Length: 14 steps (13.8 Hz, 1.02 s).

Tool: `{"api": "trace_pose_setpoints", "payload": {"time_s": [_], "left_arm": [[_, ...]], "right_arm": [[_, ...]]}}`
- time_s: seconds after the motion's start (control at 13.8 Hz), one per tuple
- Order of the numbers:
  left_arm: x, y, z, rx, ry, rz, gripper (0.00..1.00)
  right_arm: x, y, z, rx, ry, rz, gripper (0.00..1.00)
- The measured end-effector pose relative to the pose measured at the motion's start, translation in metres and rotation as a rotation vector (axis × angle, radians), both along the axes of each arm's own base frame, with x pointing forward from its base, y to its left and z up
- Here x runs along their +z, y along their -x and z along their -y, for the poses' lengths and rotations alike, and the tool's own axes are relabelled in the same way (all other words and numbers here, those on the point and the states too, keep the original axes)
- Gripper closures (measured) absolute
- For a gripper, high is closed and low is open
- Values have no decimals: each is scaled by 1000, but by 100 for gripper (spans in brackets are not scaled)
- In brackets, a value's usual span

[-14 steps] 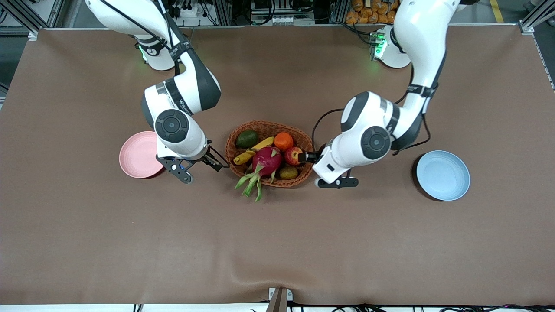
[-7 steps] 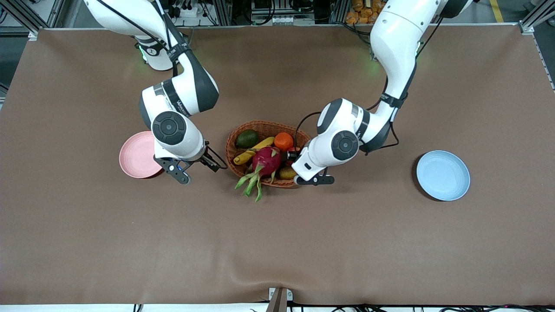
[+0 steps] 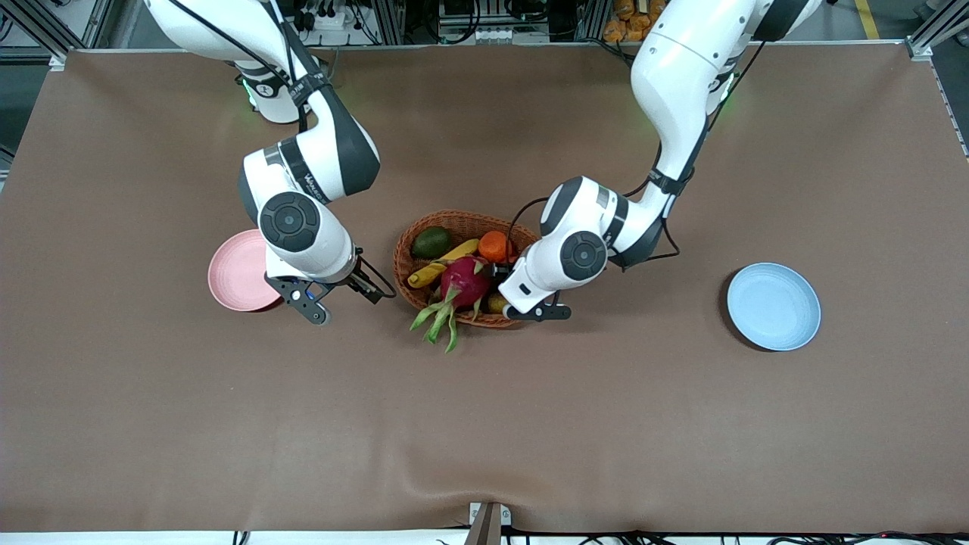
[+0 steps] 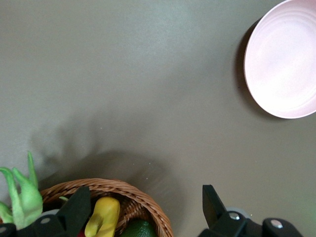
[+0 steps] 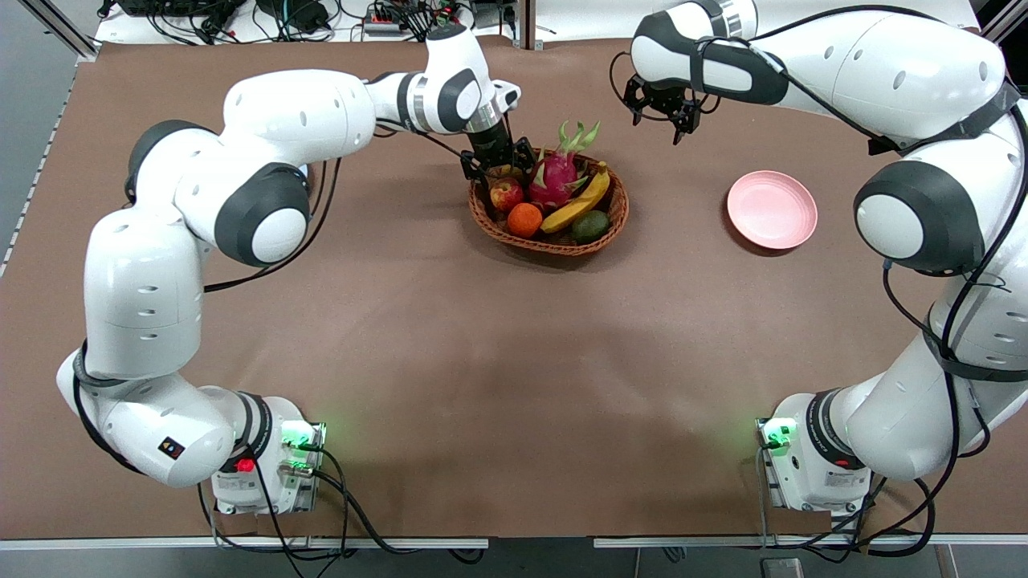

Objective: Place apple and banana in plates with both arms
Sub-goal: 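Close the left gripper on the red apple and lift it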

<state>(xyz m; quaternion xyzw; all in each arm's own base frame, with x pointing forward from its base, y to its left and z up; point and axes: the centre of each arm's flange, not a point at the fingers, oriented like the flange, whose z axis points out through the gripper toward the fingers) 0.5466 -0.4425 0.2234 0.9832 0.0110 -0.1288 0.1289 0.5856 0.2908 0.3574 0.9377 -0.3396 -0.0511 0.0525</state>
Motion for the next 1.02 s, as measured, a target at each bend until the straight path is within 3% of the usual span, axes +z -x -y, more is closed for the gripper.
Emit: {"api": "trace_pose_setpoints", "payload": {"time_s": [0.22, 0.44, 0.73, 1.02], "left_arm": [[-3, 0, 0, 0, -3, 0, 0], [-3, -2, -2, 3, -5, 2, 29], [12, -7, -10, 0, -15, -23, 29], [104, -24, -56, 4, -18, -80, 29]], "right_arm": [[3, 3, -5, 8, 4, -11, 0], [15, 0, -6, 9, 3, -10, 0], [47, -5, -5, 4, 8, -22, 0], [49, -9, 2, -7, 10, -21, 0]]}}
